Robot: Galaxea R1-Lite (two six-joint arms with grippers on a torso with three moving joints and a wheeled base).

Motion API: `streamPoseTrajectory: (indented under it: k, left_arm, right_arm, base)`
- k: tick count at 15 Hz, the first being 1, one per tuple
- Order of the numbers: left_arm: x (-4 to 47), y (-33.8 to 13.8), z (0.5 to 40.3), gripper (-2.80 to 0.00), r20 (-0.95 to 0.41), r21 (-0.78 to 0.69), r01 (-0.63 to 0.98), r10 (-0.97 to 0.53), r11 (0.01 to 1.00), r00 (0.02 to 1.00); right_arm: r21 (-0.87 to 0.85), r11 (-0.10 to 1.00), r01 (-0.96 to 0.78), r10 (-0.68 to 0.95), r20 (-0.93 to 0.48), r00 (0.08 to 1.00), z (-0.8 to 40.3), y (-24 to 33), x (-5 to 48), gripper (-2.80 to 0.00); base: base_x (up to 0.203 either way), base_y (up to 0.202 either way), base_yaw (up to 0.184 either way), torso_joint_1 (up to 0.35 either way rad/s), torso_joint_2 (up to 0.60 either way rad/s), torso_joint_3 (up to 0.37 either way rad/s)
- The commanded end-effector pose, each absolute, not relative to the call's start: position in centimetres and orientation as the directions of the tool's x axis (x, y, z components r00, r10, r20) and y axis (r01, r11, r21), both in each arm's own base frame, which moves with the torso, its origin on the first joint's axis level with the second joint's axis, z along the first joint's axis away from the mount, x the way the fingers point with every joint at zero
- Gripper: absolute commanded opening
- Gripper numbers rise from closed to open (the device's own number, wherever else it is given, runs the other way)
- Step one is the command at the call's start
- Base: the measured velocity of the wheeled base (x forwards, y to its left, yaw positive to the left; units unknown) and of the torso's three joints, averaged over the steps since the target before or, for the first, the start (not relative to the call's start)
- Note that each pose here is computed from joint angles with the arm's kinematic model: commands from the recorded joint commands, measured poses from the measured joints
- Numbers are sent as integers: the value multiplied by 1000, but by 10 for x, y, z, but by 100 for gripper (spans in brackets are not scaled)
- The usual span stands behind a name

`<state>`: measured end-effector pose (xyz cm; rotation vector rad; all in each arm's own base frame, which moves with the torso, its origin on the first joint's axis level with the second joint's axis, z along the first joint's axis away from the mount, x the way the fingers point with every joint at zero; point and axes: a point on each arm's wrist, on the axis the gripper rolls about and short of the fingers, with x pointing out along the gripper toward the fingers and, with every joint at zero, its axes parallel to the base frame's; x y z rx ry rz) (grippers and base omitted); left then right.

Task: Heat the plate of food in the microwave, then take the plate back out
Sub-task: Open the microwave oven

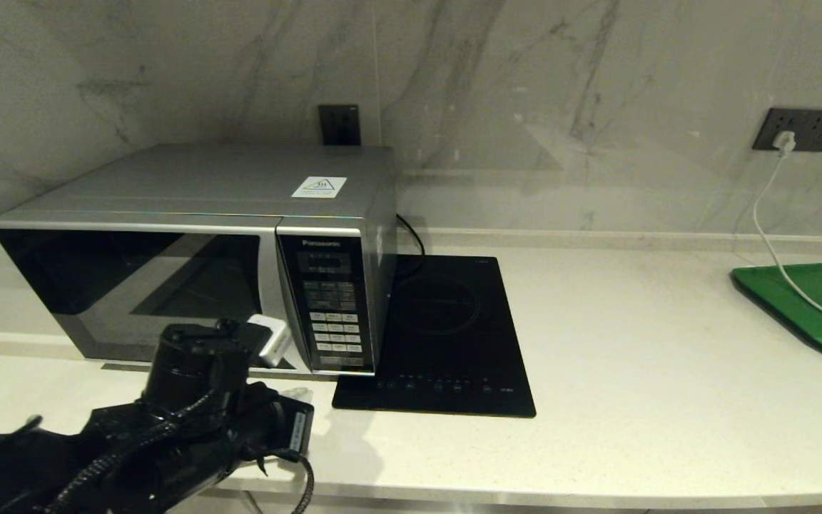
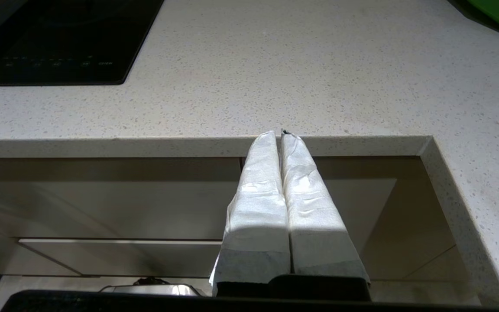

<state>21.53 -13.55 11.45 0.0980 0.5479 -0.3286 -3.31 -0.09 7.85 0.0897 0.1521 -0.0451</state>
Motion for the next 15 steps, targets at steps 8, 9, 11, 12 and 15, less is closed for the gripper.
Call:
streamPoseTrajectory:
  k: [8, 9, 11, 12, 15]
  left_arm:
    - [262, -175, 64, -280, -492, -4, 338, -296, 941, 819]
    - [265, -172, 63, -280, -492, -3, 326, -285, 945, 822]
    - [270, -168, 63, -280, -491, 0, 307, -268, 952, 829]
    - [274, -166, 65, -280, -483, -1, 300, -263, 954, 835]
    - [277, -167, 68, -280, -469, 6, 304, -266, 953, 842]
  right_arm:
    - [86, 995, 52, -38, -156, 987, 78, -1, -33, -280]
    - [86, 995, 52, -38, -154, 987, 78, -1, -33, -280]
    - [86, 995, 52, -38, -154, 987, 78, -1, -33, -280]
    - [86, 995, 52, -38, -156, 987, 78, -1, -33, -280]
    - [86, 995, 52, -38, -154, 987, 78, -1, -33, -280]
  base:
    - [0, 0, 0, 0, 0, 0]
    - [0, 0, 0, 0, 0, 0]
    - [0, 0, 0, 0, 0, 0]
    - [0, 0, 0, 0, 0, 0]
    - [0, 0, 0, 0, 0, 0]
